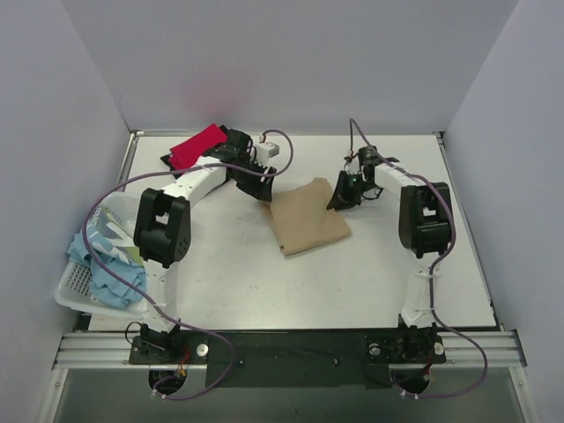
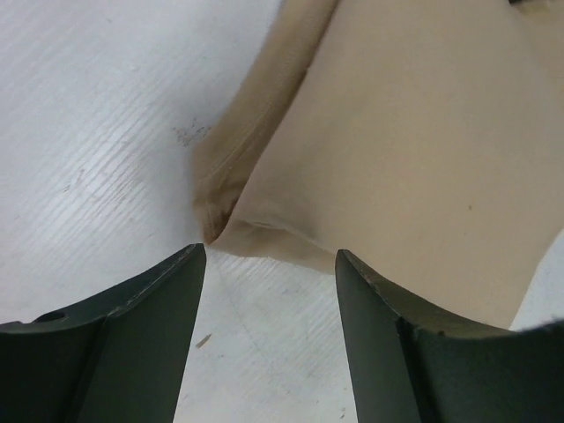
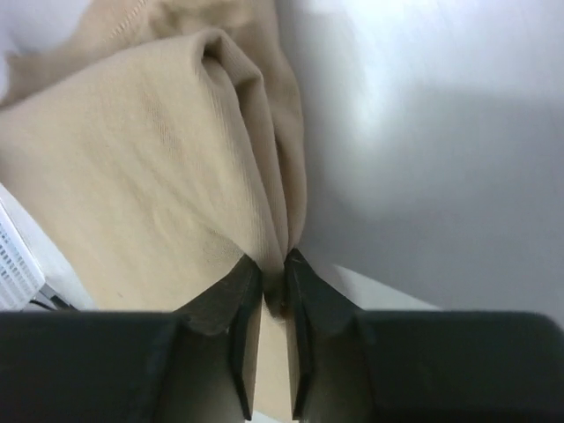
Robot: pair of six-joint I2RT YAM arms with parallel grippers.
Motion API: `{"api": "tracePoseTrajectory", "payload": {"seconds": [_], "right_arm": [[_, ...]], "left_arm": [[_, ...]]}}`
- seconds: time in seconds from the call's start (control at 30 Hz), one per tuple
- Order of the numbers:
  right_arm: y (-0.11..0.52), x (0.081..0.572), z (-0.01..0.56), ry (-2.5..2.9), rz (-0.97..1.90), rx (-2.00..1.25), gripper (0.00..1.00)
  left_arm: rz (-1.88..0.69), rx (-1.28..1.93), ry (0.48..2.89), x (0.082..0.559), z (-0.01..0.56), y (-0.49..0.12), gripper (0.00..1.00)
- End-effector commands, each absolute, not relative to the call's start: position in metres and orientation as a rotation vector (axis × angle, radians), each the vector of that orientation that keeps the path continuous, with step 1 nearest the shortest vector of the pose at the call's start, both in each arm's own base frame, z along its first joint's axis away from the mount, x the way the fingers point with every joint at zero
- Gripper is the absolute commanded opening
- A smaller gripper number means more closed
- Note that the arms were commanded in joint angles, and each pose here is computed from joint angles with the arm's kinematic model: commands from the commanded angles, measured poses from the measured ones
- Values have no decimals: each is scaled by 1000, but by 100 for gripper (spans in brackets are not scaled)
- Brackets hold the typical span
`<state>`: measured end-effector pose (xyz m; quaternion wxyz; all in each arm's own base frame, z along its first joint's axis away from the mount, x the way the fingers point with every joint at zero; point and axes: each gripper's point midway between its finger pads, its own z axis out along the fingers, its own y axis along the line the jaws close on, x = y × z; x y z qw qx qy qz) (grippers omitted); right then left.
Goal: Fold and stack the t-shirts
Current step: Put the neatly folded tshirt into the corner of the board with the left arm
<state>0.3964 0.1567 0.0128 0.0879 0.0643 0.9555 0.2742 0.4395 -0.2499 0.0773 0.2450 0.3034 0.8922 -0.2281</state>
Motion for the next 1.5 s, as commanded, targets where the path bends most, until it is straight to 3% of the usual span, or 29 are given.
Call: {"api": "tracePoseTrajectory", "payload": {"seconds": [0.0,0.13,0.17,0.23,0.47,0.7,1.03,1.1,1.17,1.2,1.3,1.33,1.47], "right_arm": [[204,436,36,2781,905,-135,16],[209,454,38,2805,811,-153,33],[206,457,40,2800,800,-122,43],[195,464,54,2767,766,-87,53],[141,447,82,2729,623,-38,71],[123,397,86,2737,595,-25,76],[117,362,78,2744,574,24,78],[115,362,80,2736,568,27,78],[113,364,85,2722,563,33,78],[112,364,87,2717,562,36,79],[107,365,91,2703,555,48,79],[105,364,92,2699,552,52,79],[96,361,89,2705,530,76,79]], "left_arm": [[-533,860,2284,452,133,-231,71],[-392,840,2292,460,133,-210,71],[-380,840,2292,462,132,-208,71],[-370,844,2307,467,122,-206,73],[-503,812,2474,451,80,-212,75],[-687,705,2477,457,77,-234,85],[-729,673,2641,430,25,-241,84],[-758,706,2655,421,21,-253,77],[-810,737,2671,408,16,-263,62],[-849,751,2677,401,16,-268,48],[-908,767,2669,396,23,-270,21],[-929,757,2658,398,28,-269,1],[-933,728,2584,418,58,-264,0]]}}
